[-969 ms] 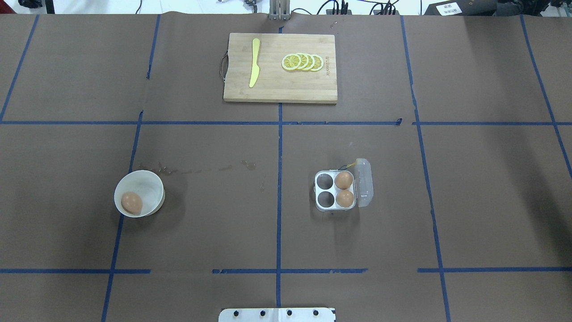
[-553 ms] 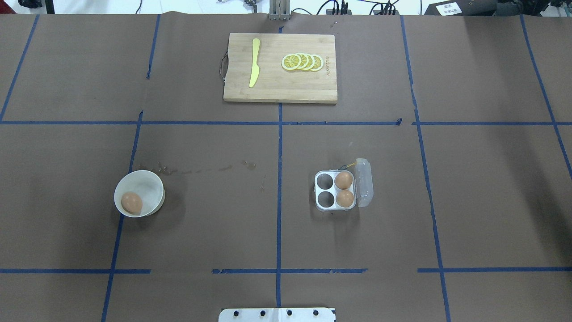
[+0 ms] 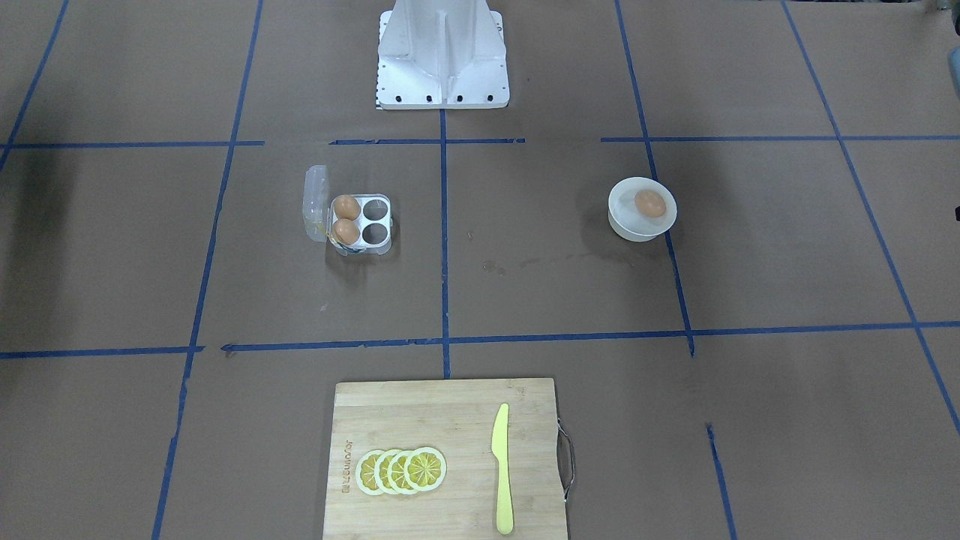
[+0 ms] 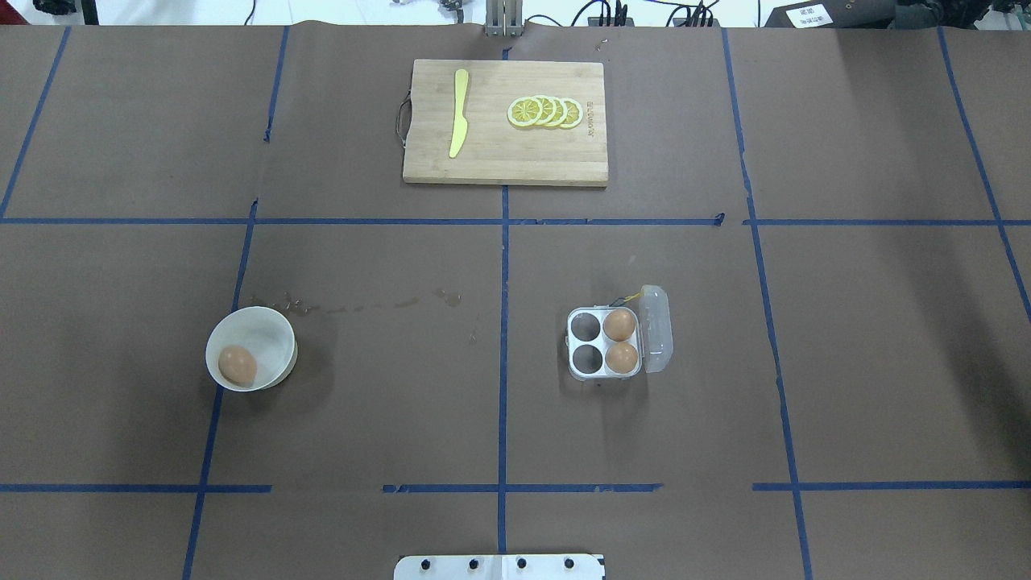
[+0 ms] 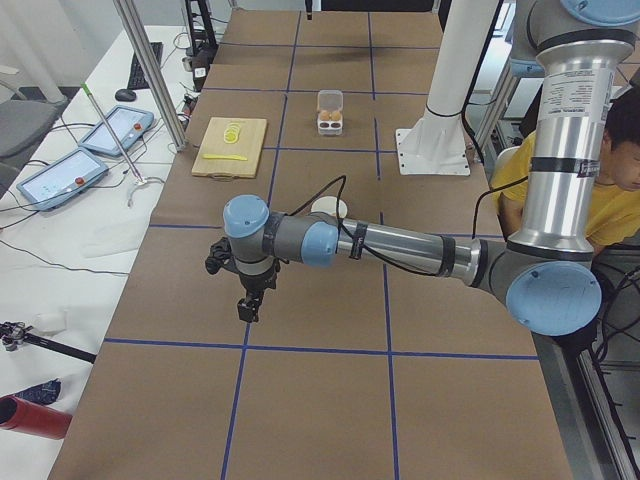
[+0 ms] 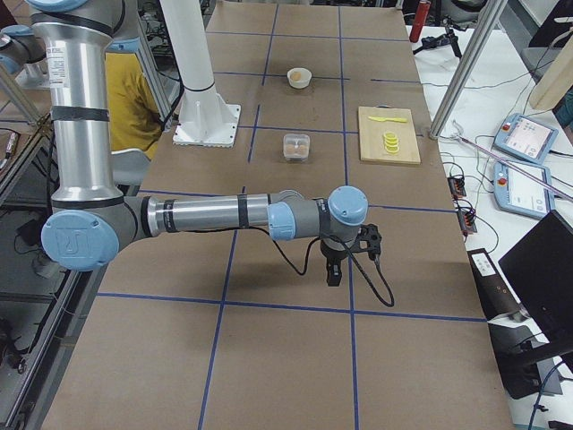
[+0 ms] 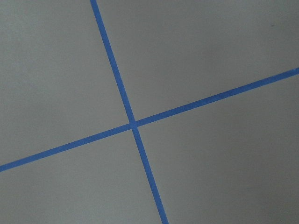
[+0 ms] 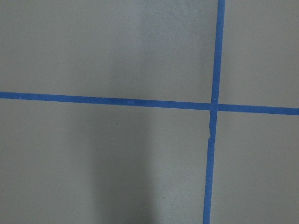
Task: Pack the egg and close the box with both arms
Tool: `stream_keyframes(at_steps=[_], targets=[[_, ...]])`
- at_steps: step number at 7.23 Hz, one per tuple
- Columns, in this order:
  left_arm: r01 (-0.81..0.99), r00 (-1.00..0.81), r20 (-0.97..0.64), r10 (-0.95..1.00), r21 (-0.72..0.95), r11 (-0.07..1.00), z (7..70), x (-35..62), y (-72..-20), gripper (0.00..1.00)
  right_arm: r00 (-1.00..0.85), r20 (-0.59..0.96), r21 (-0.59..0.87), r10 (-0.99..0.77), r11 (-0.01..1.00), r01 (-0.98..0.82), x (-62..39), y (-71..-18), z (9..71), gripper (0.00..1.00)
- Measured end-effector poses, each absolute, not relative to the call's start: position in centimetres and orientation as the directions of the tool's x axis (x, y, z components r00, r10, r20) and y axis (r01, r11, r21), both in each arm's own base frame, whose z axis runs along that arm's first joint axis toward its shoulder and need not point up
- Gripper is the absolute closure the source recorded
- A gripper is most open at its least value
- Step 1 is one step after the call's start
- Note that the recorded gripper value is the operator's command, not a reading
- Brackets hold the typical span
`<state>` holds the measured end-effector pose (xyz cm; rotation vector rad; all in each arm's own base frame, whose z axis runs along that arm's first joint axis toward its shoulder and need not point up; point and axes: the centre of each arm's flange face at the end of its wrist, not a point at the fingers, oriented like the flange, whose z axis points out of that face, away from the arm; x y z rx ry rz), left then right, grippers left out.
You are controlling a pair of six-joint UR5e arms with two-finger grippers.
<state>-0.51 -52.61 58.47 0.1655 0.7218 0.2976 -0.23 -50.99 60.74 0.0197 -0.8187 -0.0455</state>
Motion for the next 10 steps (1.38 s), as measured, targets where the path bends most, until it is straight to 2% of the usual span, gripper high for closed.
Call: stream_keyframes(at_steps=[5,8,10], targets=[[-0.172,0.665,-0.683,0.302,0.254,0.952,55.9,1.9,-52.8,0.00,0.681,0.730,0.048,-0.059,0.998,0.036,-0.3,-50.9,60.2,0.00],[-0.019,0.624,-0.778,0.074,0.079,0.997,49.3,12.0,-51.3,0.02,0.662,0.742,0.104,-0.108,0.994,0.045,-0.9,-51.0,59.6,0.00],[0.064,0.611,-0.787,-0.084,-0.057,0.996,46.0,17.2,-49.9,0.02,0.645,0.751,0.142,-0.144,0.988,0.055,-1.5,-50.6,59.5,0.00]])
